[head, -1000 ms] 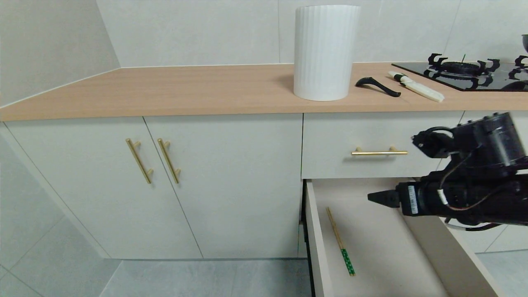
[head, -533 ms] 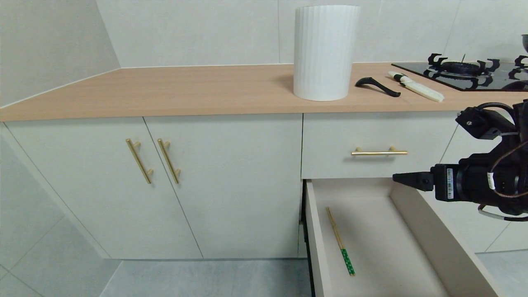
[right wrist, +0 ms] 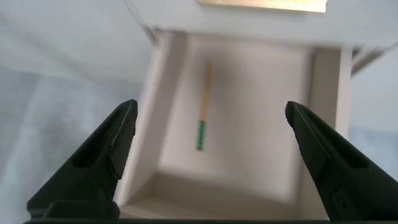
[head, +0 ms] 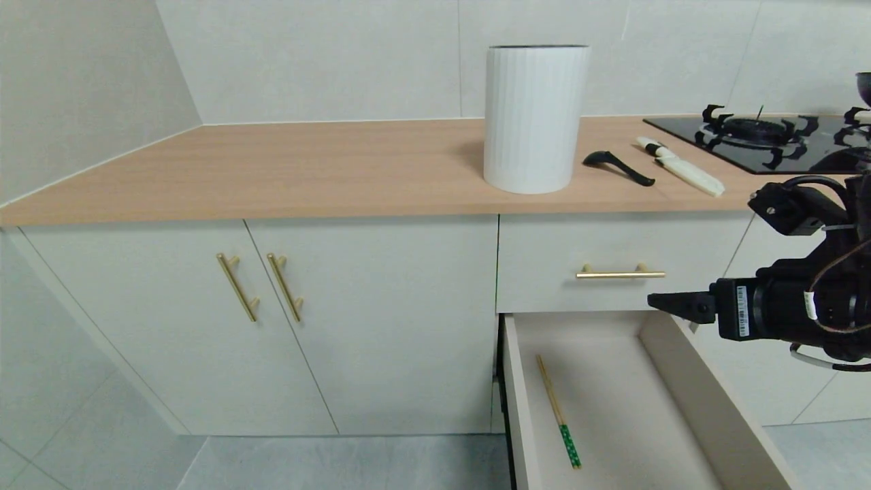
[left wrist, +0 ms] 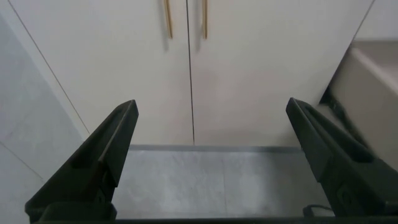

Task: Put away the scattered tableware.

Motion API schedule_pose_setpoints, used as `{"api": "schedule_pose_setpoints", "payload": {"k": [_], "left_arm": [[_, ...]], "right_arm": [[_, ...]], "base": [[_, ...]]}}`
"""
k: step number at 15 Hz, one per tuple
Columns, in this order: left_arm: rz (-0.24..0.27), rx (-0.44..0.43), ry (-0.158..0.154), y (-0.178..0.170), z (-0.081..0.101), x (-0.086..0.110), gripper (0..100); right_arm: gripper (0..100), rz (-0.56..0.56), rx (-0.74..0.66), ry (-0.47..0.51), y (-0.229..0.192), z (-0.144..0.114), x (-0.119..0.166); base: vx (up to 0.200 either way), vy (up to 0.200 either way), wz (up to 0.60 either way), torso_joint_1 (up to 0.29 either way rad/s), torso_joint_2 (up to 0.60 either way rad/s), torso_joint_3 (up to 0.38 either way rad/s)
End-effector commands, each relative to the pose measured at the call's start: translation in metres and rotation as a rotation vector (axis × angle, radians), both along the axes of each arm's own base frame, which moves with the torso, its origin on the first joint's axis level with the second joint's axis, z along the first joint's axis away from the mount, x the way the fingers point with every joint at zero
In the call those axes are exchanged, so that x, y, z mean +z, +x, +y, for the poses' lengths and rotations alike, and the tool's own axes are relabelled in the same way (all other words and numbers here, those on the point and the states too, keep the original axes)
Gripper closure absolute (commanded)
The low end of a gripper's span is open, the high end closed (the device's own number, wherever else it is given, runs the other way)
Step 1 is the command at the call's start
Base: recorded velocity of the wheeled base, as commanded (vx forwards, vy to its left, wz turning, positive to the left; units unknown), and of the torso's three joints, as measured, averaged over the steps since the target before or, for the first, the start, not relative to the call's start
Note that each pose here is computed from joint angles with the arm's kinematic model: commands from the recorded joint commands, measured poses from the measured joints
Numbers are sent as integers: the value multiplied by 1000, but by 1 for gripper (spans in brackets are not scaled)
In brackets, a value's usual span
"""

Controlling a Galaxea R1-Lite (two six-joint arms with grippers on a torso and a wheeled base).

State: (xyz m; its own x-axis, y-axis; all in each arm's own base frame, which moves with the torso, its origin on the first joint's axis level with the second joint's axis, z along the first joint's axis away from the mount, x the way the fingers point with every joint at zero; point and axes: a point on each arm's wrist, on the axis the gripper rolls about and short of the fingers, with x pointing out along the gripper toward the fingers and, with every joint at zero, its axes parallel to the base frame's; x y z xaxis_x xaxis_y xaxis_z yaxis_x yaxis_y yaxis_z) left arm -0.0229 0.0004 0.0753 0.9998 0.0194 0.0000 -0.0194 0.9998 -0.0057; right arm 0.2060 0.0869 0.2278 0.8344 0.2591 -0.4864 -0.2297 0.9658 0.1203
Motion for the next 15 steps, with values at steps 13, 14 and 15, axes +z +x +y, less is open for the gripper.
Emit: {"api": "schedule_pose_setpoints", "payload": {"k": [13,14,15], "left_arm": [[2,1,0,0,0,0,0],[2,1,0,0,0,0,0],[2,1,0,0,0,0,0]], "right_arm": [[0,46,15,-39,5,3,-14],[0,47,15,-40,5,3,-14],[0,47,16,-41,6,3,-14]], "base": [[0,0,0,179,-486,-295],[0,0,0,207,-500,-276],[0,0,0,217,-515,-281]]}}
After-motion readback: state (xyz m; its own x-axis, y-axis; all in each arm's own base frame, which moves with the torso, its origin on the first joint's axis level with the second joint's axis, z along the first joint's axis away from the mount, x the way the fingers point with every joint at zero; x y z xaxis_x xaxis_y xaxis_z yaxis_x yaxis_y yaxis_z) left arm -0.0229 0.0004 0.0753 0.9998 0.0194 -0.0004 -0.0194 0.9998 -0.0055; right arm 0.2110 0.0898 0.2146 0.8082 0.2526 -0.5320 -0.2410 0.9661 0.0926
